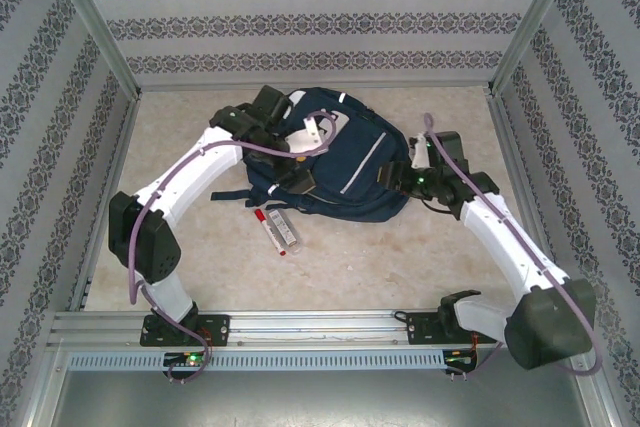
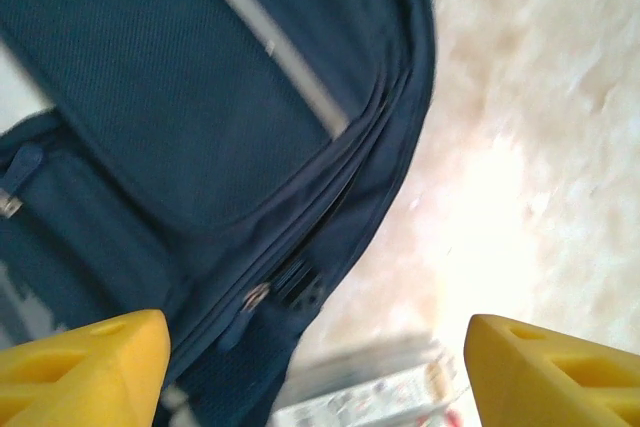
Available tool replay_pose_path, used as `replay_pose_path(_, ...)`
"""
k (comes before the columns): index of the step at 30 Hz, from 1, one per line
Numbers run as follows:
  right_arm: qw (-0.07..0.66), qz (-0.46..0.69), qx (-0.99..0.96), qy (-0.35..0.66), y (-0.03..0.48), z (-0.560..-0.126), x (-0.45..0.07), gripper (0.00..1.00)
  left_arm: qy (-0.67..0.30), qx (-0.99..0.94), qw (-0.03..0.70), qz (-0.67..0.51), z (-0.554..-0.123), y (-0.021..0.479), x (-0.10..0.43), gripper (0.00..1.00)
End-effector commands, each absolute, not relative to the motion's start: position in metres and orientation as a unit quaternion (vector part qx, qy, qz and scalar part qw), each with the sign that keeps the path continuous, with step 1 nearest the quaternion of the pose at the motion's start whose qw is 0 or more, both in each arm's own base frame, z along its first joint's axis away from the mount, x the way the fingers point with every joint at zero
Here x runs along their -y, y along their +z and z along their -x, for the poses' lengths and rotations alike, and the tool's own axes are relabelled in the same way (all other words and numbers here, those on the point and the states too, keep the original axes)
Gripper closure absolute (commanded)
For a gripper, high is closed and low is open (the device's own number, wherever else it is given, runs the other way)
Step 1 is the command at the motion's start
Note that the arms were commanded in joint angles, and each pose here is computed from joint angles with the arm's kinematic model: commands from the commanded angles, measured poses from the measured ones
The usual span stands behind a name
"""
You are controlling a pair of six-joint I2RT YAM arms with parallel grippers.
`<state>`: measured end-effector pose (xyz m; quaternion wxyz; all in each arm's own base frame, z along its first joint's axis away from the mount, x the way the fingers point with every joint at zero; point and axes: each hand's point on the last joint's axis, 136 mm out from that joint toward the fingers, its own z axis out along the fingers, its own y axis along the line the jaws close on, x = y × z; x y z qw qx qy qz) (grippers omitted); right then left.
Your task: Pack books, pencil case, and school supplies into a backpack
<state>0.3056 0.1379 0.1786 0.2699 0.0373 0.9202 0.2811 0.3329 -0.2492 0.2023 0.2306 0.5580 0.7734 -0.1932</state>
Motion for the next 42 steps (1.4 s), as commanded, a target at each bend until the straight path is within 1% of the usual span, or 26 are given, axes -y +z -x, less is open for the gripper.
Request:
replay_pose_path(1,0.26,0.012,-0.923,0.284,0.186,-0.301,-0.148,0.48,-0.172,-0.709,0.2,-0.654,-0.331,0.178,0.215,0.21)
replay_pose_path(4,0.263,0.007,-0.921,0.289,0.186,-0.304,-0.15,0.48,-0.13,-0.674,0.23,-0.69,-0.35,0.158,0.207,0.19)
replay_pose_path(6,0.263,0.005,-0.92,0.29,0.185,-0.305,-0.151,0.48,-0.118,-0.657,0.258,-0.699,-0.361,0.146,0.21,0.18)
replay_pose_path(7,0.261,0.006,-0.92,0.293,0.185,-0.305,-0.152,0.48,-0.113,-0.654,0.28,-0.694,-0.372,0.141,0.212,0.19)
replay_pose_path(9,0.258,0.006,-0.92,0.295,0.185,-0.304,-0.152,0.48,-0.098,-0.651,0.302,-0.689,-0.388,0.13,0.213,0.2)
replay_pose_path(13,0.255,0.01,-0.92,0.296,0.184,-0.3,-0.152,0.48,-0.079,-0.635,0.281,-0.715,-0.395,0.101,0.213,0.22)
replay_pose_path(16,0.255,0.009,-0.921,0.295,0.183,-0.298,-0.15,0.48,-0.028,-0.625,0.272,-0.731,-0.402,0.077,0.209,0.2)
replay_pose_path(18,0.252,0.009,-0.921,0.298,0.181,-0.297,-0.15,0.48,-0.005,-0.637,0.276,-0.72,-0.41,0.066,0.209,0.22)
replay_pose_path(20,0.245,0.007,-0.92,0.306,0.18,-0.297,-0.153,0.48,-0.017,-0.678,0.26,-0.688,-0.417,0.062,0.209,0.28)
replay_pose_path(24,0.228,-0.001,-0.916,0.33,0.176,-0.296,-0.161,0.49,-0.07,-0.735,0.163,-0.654,-0.404,0.05,0.207,0.55)
replay_pose_path(25,0.226,-0.001,-0.914,0.336,0.176,-0.296,-0.164,0.5,-0.077,-0.739,0.145,-0.654,-0.399,0.048,0.206,0.64)
replay_pose_path(26,0.224,-0.004,-0.914,0.339,0.174,-0.295,-0.166,0.5,-0.08,-0.739,0.137,-0.654,-0.394,0.047,0.207,0.69)
replay_pose_path(28,0.218,-0.007,-0.913,0.345,0.172,-0.294,-0.169,0.5,-0.091,-0.741,0.147,-0.649,-0.387,0.053,0.209,0.85)
replay_pose_path(29,0.217,-0.008,-0.912,0.348,0.172,-0.293,-0.171,0.5,-0.096,-0.741,0.155,-0.646,-0.385,0.057,0.211,0.9)
replay_pose_path(33,0.206,-0.017,-0.912,0.354,0.169,-0.29,-0.18,0.51,-0.122,-0.756,0.2,-0.611,-0.379,0.09,0.22,1.0)
replay_pose_path(38,0.2,-0.074,-0.921,0.326,0.161,-0.291,-0.194,0.53,-0.183,-0.78,0.252,-0.542,-0.372,0.138,0.238,1.0)
replay_pose_path(42,0.244,-0.084,-0.924,0.282,0.167,-0.297,-0.213,0.55,-0.227,-0.785,0.283,-0.503,-0.364,0.158,0.248,1.0)
